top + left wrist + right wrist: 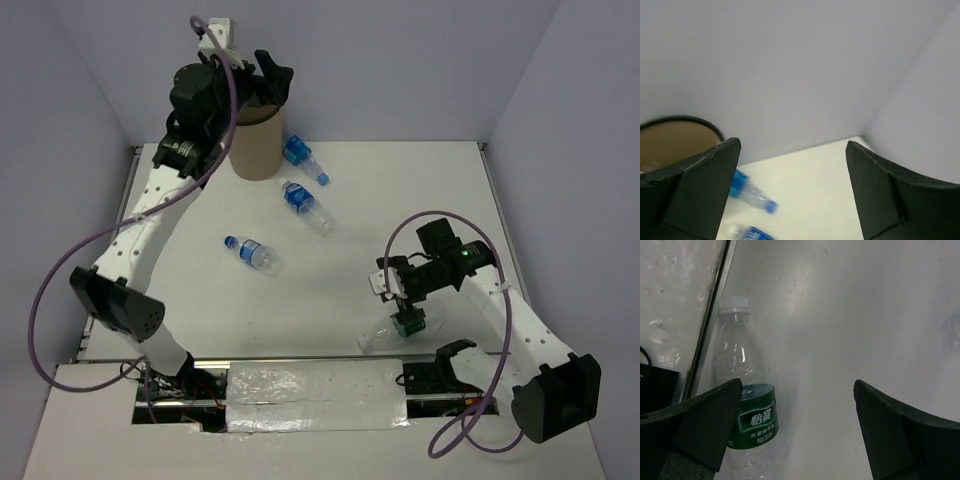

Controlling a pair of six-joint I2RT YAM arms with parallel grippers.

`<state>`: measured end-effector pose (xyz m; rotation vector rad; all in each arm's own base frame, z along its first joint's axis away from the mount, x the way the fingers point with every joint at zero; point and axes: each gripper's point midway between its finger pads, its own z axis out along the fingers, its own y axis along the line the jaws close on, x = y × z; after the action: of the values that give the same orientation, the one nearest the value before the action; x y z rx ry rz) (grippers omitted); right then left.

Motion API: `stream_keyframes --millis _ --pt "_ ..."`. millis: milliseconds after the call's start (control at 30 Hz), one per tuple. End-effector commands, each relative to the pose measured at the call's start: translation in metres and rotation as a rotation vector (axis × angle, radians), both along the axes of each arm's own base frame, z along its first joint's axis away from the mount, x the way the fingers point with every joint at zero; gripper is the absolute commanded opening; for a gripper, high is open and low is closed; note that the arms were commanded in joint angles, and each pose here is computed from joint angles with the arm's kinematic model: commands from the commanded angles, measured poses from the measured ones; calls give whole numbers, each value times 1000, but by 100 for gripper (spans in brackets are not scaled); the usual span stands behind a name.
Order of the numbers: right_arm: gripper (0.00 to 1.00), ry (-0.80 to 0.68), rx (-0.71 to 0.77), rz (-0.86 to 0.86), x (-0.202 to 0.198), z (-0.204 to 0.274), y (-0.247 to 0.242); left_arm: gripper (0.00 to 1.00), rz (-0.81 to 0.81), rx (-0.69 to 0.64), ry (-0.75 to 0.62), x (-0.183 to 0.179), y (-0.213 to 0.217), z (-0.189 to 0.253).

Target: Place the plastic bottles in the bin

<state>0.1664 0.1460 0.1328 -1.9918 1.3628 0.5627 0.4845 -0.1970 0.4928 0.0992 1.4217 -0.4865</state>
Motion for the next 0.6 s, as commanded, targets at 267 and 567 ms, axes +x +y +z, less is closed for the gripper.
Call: stream_keyframes --millis 267,567 --pt "100 21 -170 -138 -38 -37 -10 99 -269 -303 227 -94 -21 -47" --pt "98 -42 -279 -315 -6 -91 -1 99 -313 -372 224 -144 -12 -64"
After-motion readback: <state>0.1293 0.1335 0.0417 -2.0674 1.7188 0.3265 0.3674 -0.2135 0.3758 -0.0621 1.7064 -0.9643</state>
